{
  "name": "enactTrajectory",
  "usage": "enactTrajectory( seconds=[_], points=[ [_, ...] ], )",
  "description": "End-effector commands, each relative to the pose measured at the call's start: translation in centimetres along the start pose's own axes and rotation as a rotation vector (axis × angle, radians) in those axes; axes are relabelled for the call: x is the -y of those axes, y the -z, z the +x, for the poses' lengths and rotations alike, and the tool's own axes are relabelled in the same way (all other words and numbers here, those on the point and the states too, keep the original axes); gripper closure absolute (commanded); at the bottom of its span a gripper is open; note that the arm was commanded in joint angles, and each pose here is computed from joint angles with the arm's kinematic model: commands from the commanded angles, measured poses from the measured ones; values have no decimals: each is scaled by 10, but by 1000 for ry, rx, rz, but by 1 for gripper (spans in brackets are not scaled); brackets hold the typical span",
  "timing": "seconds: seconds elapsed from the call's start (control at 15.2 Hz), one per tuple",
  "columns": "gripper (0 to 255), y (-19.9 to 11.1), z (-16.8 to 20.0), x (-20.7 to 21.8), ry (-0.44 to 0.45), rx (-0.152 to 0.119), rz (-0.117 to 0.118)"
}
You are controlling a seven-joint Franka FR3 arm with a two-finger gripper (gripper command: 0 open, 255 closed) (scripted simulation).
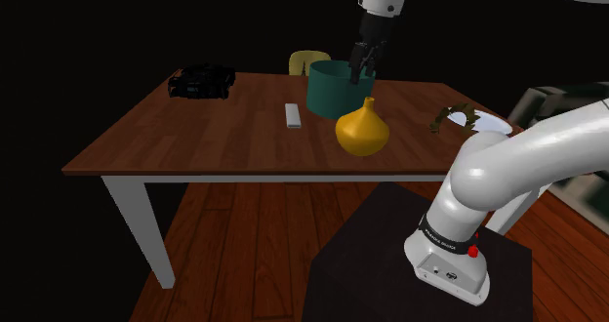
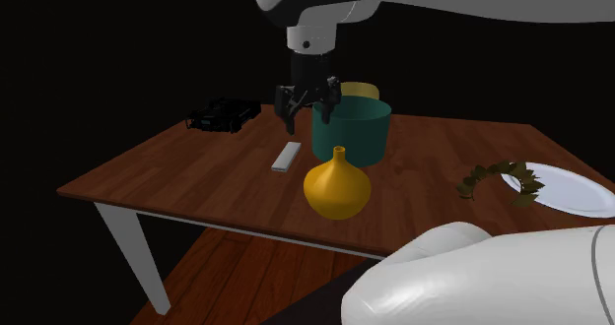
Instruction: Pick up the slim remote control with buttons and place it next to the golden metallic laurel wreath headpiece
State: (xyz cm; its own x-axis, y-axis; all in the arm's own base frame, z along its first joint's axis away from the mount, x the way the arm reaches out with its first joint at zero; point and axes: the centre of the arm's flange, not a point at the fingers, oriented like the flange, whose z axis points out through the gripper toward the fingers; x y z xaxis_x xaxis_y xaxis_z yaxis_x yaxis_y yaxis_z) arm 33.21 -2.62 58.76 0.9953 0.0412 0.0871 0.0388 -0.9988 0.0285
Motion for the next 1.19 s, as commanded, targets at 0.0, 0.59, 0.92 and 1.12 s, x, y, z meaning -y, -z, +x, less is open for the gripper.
enactTrajectory(
  seconds=[0.0, 0.59, 0.92, 1.12],
  points=[
    [0, 0, 0, 0, 0, 0, 0],
    [0, -68, 101, -12, -182, 26, -6],
    [0, -107, 154, -26, -283, 40, -9],
    [0, -130, 185, -38, -344, 49, -11]
  ],
)
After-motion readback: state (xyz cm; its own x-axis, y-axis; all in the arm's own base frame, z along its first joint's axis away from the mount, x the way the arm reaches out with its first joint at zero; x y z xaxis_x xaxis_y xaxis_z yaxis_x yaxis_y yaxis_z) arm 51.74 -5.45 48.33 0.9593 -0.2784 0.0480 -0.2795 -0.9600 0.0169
